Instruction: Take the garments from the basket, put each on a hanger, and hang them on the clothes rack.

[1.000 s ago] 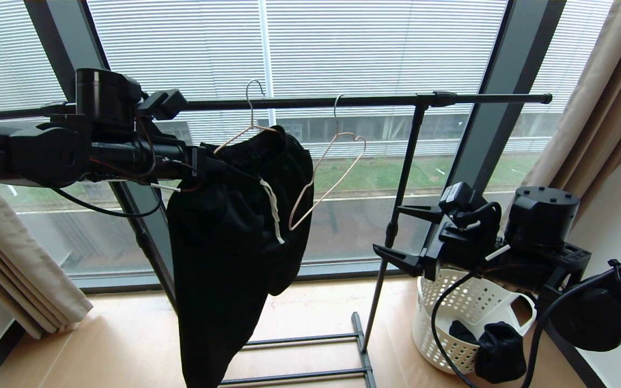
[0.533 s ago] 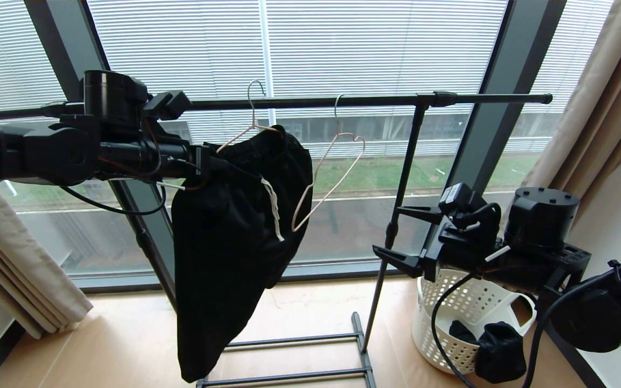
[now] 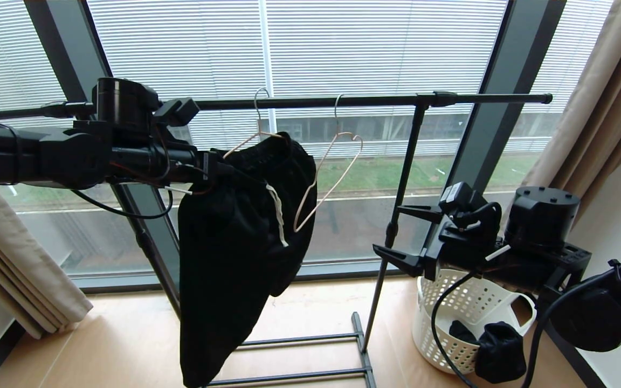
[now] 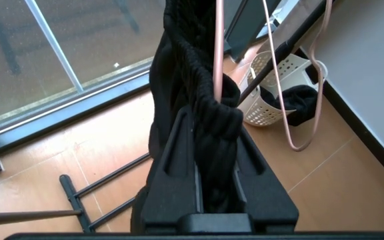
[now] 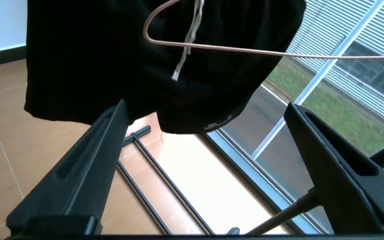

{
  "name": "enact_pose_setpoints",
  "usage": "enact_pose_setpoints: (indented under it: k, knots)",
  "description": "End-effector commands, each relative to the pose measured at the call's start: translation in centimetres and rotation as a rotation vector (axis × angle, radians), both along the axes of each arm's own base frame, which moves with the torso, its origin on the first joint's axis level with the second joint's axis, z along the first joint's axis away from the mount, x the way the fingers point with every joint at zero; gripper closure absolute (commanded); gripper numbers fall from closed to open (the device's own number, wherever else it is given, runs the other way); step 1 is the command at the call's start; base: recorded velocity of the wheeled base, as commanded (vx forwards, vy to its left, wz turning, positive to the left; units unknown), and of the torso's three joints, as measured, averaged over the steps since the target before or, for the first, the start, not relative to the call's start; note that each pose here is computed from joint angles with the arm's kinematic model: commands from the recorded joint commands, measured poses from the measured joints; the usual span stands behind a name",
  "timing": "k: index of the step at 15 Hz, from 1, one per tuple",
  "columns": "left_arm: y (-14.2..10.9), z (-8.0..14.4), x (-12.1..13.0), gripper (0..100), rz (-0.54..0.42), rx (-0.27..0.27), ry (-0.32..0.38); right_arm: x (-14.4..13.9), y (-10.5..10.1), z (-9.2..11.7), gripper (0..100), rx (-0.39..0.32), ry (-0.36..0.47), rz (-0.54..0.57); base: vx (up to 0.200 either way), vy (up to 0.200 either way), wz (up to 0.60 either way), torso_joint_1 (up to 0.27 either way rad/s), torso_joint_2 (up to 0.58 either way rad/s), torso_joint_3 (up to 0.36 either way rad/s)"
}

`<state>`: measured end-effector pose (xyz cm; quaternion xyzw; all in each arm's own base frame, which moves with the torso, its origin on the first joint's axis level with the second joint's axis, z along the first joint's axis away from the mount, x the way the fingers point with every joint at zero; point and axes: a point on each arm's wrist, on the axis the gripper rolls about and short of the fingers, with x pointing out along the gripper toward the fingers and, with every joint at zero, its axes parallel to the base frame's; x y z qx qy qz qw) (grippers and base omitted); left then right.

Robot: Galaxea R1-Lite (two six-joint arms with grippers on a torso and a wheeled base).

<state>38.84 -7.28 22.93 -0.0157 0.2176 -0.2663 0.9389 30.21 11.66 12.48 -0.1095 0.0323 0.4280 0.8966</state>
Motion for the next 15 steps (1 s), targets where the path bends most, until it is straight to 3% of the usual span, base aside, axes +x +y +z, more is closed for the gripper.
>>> enact_pose_setpoints:
  k: [1,2,6,11,13,15]
  knots:
    - [-0.1,-0.3,0.0,100,-0.002,0.003,0.010,0.0,0.0,0.0,0,0.000,-0.001,0.001,0.000,0.000,0.00,0.000,0.00,0.000]
    - [-0.1,-0.4,0.0,0,-0.002,0.003,0.011,0.0,0.0,0.0,0,0.000,-0.001,0.001,0.000,0.000,0.00,0.000,0.00,0.000]
    - [-0.3,0.5,-1.5,0,0.008,0.012,0.002,0.0,0.0,0.1,0,0.001,-0.004,0.001,0.000,0.000,0.00,0.000,0.00,0.000]
    - [0.4,2.0,-7.3,0,-0.002,0.014,0.002,-1.2,-0.4,1.4,0,0.011,-0.037,-0.001,0.000,0.000,0.00,0.000,0.00,0.000]
    - [1.1,2.4,-10.4,0,0.002,0.016,-0.003,-3.3,-1.2,3.0,0,0.021,-0.076,-0.025,0.000,0.000,0.00,0.000,0.00,0.000]
    - [2.6,2.5,-15.5,0,0.037,0.027,-0.021,-8.0,-3.1,5.6,0,0.042,-0.148,-0.094,0.000,0.000,0.00,0.000,0.00,0.000]
